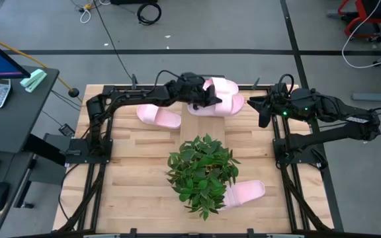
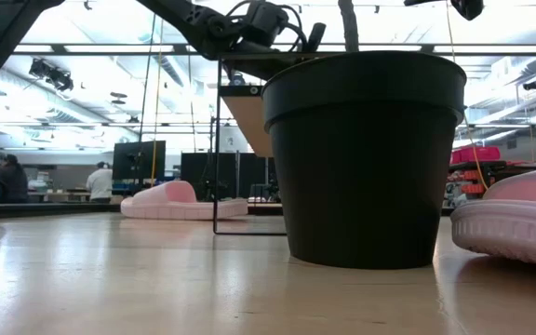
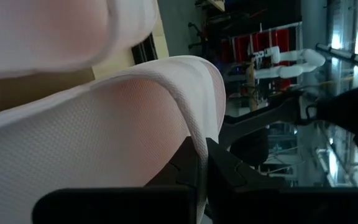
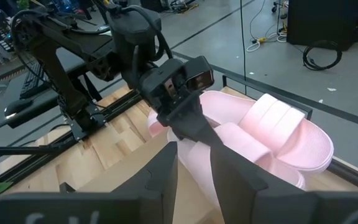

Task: Pick and place slides into the shelf
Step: Put the pink slide on the shelf

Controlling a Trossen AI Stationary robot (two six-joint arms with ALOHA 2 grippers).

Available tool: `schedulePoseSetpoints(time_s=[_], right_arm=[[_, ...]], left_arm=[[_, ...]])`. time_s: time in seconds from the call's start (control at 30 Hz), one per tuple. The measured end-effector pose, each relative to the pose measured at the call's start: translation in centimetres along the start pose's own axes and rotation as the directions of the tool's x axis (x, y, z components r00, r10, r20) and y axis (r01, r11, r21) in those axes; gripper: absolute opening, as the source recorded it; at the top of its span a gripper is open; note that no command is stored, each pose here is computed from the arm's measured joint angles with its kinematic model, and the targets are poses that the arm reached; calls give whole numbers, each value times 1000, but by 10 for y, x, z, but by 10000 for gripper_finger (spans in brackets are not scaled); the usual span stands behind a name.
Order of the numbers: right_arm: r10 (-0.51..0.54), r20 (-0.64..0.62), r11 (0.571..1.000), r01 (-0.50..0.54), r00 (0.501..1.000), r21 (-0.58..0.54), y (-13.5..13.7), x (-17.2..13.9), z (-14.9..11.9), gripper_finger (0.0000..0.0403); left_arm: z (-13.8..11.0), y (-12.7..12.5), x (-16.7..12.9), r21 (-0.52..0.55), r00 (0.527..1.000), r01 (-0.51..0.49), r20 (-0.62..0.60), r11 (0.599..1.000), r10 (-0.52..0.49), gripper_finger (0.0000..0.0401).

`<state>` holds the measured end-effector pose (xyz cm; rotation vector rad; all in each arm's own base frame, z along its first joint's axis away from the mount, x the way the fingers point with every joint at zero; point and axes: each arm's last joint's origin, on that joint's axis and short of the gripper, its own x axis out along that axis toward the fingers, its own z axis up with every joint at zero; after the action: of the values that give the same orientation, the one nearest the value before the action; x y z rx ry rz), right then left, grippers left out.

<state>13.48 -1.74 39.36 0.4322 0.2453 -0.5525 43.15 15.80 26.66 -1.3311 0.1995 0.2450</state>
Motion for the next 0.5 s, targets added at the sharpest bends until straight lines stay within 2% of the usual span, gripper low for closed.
schedulePoseSetpoints(time_s=[0.5], right_arm=[[0, 0, 1000, 0, 1000, 0, 0, 0, 0, 103]], left_arm=[[-2, 1, 0, -6, 1000, -25, -12, 1000, 25, 12]])
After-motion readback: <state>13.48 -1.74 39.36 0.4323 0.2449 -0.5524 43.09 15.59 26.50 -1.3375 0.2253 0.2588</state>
